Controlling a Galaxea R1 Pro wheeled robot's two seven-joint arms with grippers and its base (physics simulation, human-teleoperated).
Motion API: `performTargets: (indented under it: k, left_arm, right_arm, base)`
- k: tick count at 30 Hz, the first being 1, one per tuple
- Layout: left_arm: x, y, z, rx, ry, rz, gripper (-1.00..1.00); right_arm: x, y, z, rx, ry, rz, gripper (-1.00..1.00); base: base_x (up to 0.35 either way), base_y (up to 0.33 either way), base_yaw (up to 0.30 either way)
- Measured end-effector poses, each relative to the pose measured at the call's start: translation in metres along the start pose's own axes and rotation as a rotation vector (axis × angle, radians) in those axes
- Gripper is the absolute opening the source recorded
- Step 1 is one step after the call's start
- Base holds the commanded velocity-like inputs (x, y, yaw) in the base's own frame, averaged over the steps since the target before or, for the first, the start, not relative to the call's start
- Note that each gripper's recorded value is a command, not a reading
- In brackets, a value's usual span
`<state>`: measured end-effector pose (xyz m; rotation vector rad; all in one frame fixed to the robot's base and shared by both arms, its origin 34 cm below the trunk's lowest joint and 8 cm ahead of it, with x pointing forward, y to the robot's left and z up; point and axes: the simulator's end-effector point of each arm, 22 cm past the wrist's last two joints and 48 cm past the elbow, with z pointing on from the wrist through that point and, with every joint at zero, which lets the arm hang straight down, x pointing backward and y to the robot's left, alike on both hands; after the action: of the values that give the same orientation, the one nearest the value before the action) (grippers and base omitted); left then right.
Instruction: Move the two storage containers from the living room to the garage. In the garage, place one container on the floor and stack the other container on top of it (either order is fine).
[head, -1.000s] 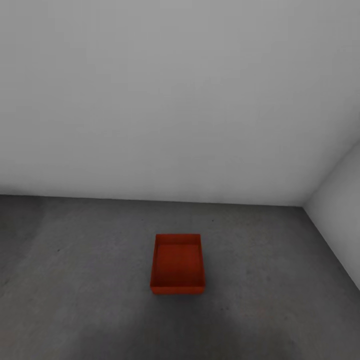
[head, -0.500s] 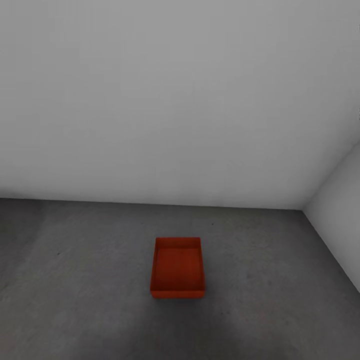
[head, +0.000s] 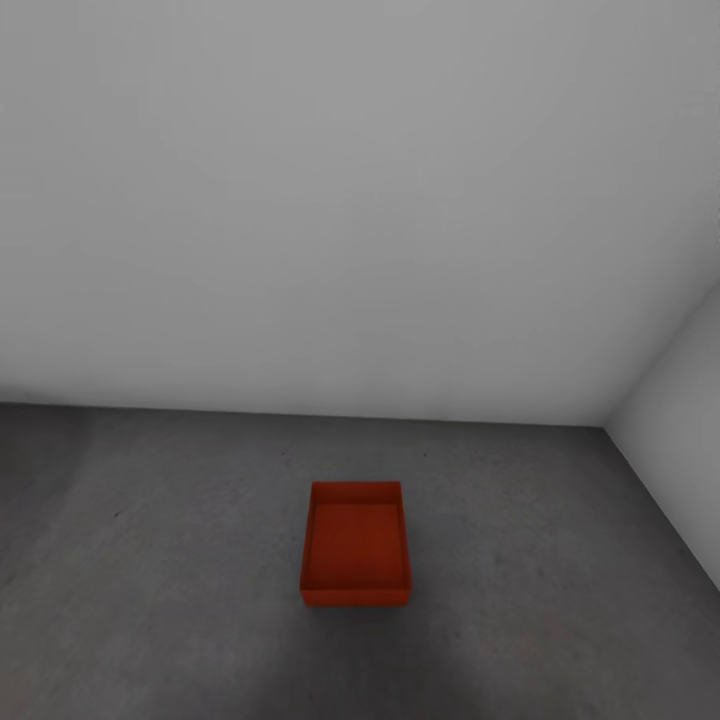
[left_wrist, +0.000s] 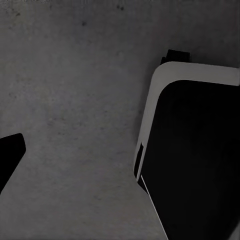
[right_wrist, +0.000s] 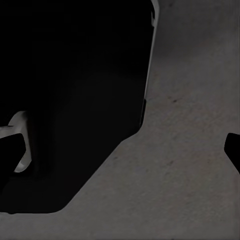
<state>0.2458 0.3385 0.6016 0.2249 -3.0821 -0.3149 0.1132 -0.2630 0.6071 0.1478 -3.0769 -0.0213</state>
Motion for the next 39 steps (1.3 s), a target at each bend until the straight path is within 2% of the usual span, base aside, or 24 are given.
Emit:
performTargets:
  k: [39]
  left_arm:
    - [-0.025,-0.002,-0.011,0.009,-0.062,-0.013,1.0]
  right_arm:
    - [-0.025,-0.005,-0.003,0.009,-0.063,-0.002,1.0]
  base:
    - [0.0,0.0,0.0]
